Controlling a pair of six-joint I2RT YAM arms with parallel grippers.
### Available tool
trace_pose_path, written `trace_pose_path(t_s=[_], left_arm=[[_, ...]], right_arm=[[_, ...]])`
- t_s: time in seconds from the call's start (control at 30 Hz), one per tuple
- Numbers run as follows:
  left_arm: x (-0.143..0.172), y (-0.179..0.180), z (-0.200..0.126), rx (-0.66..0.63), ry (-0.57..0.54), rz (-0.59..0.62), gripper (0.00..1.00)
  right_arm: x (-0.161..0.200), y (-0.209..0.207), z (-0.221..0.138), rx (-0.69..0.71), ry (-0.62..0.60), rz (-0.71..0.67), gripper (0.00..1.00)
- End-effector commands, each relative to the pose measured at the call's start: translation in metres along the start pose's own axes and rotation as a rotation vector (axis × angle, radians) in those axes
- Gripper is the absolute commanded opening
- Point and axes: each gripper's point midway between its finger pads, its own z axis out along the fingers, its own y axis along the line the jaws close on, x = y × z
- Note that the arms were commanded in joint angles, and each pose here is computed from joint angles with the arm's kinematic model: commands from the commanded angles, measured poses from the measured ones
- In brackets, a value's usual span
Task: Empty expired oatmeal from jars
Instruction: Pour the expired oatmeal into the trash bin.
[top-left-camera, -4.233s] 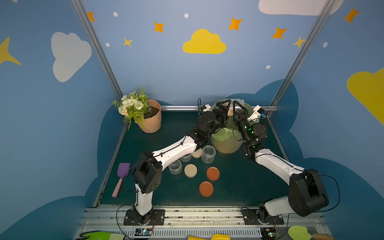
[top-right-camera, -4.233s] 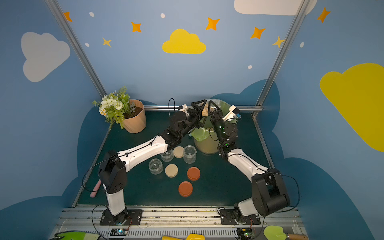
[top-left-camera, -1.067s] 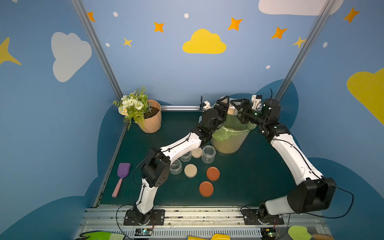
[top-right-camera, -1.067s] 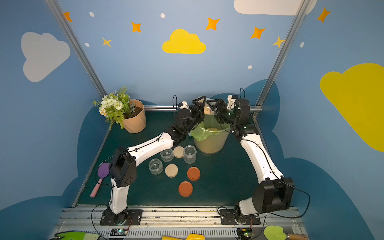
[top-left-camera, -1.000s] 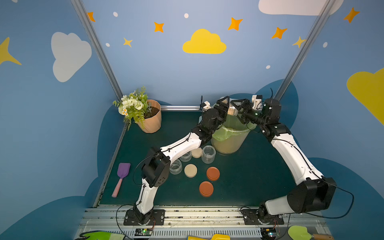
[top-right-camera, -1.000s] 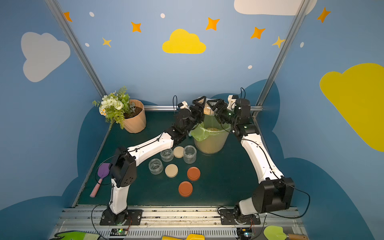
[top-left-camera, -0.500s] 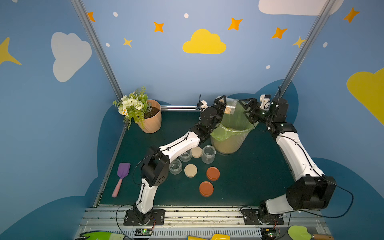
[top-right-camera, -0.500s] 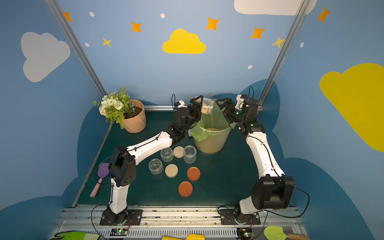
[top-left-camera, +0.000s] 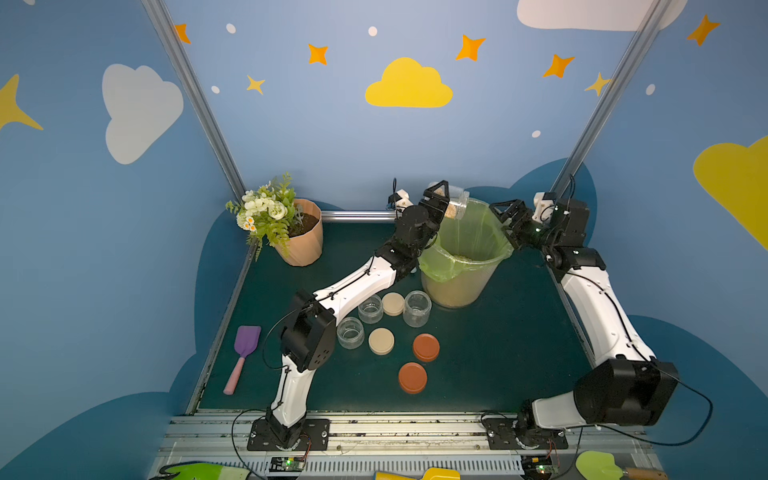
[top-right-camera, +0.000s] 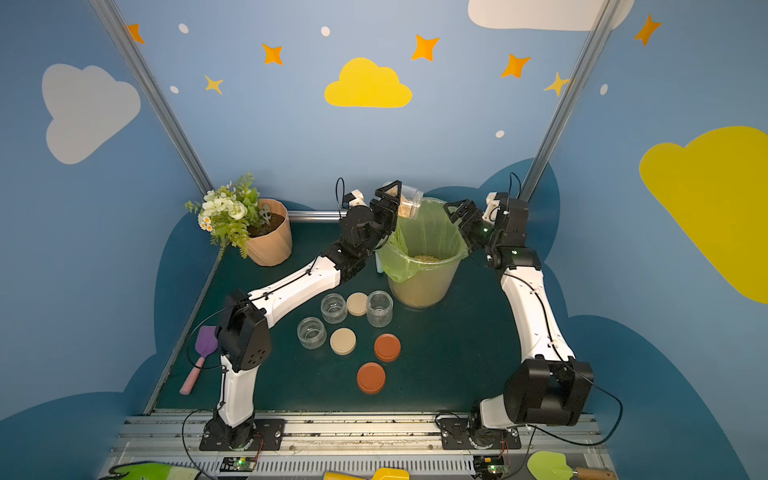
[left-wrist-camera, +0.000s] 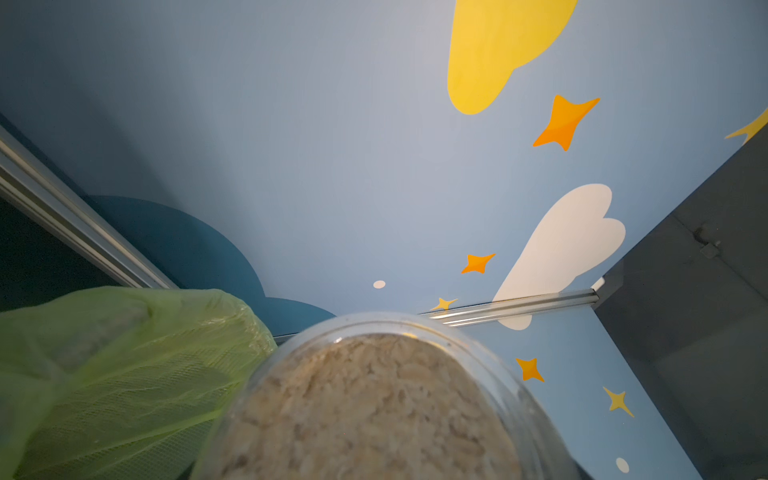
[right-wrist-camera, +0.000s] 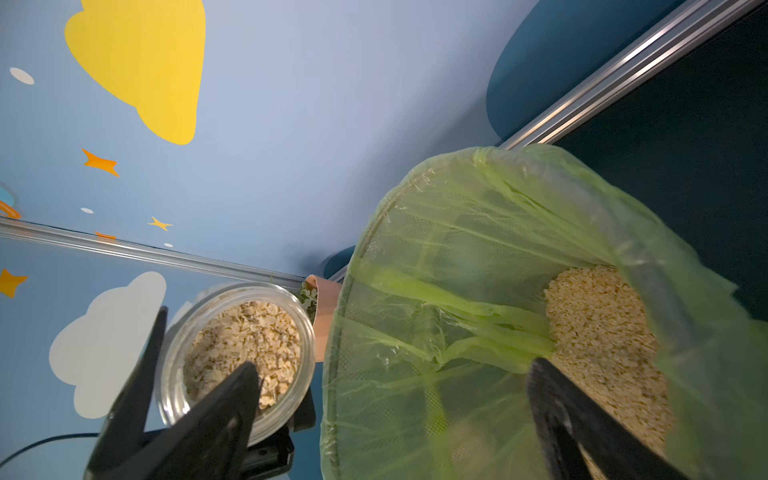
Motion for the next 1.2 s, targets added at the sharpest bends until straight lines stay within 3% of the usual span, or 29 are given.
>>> trace_pose_path(t_s=[0.0,0.23,0.47,0.77,1.17], left_arm=[[0.004,-0.041,0.001,0.087,0.04,0.109,0.03],[0.016,-0.016,0.012,0.002,0.095,0.284,0.03],[0.025,0.003,0.023,-0.053,0.144,0.516,0.03],[0.045,0.015,0.029,-0.092,0.223,0.776,0.03],[0.059,0.011,0.023,-0.077,0.257,1.059,0.03]], right_arm=[[-0.002,0.007,-0.03,0.017,-0.042,-0.07,0.99],[-0.01,-0.012,-0.083,0.105,-0.129,-0.11,0.98],[0.001,-0.056,-0.118,0.166,-0.15,-0.052,0.98],[0.028,-0.09,-0.131,0.176,-0.098,0.008,0.98],[0.05,-0.101,-0.14,0.187,-0.092,0.009,0.98]])
